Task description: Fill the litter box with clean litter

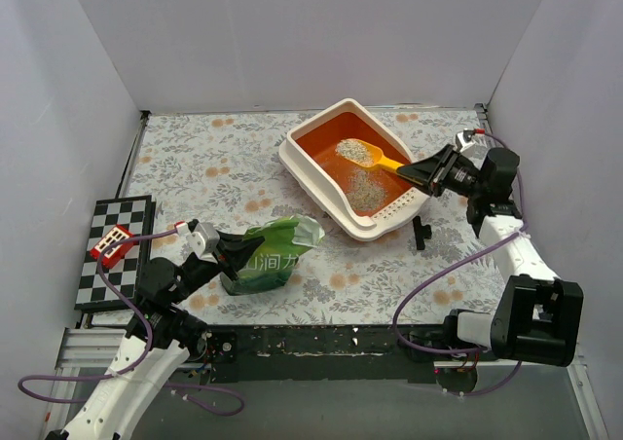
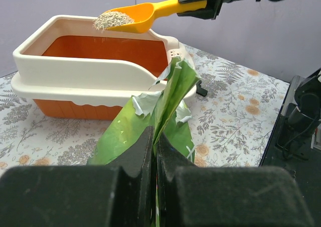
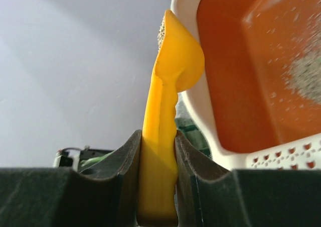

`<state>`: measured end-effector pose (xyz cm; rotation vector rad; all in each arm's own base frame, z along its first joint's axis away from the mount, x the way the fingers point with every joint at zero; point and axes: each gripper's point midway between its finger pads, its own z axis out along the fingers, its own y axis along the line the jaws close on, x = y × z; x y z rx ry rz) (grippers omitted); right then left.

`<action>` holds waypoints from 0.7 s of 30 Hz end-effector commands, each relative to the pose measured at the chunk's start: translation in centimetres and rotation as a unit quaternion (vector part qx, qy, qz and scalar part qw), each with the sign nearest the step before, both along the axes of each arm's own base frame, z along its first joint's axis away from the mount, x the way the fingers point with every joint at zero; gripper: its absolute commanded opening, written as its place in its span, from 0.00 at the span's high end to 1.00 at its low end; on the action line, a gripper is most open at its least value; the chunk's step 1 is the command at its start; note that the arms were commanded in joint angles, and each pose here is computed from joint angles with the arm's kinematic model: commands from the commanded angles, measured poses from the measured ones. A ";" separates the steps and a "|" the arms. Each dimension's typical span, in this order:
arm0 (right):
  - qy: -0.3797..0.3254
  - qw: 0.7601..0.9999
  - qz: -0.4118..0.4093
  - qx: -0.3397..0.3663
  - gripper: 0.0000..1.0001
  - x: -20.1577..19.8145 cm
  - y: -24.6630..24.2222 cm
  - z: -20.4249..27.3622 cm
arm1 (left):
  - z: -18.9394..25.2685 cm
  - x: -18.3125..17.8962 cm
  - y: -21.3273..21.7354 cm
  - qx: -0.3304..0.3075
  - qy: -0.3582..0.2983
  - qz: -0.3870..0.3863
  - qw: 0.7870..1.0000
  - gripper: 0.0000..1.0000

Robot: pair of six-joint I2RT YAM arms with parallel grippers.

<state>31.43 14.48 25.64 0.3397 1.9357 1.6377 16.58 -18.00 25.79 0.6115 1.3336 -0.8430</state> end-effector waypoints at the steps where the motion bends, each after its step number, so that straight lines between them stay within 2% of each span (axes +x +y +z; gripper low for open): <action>1: -0.035 0.991 -0.050 -0.118 0.99 2.4 -1.8 0.0 | 0.5 -0.2 0.0 -0.006 -0.012 -0.002 1.000 1.00; 4: -0.024 0.975 -0.085 -0.204 0.99 3.1 -3.6 -1.2 | 0.5 -0.2 0.0 -0.006 -0.011 -0.002 1.000 1.00; 10: -0.023 0.943 -0.118 -0.310 0.99 3.5 -5.5 -1.8 | 0.4 -0.1 -0.1 -0.005 -0.010 -0.002 1.000 1.00; 21: -0.087 0.878 -0.046 -0.468 0.99 3.3 -2.1 0.4 | 0.2 0.1 0.0 0.000 -0.006 0.001 1.000 1.00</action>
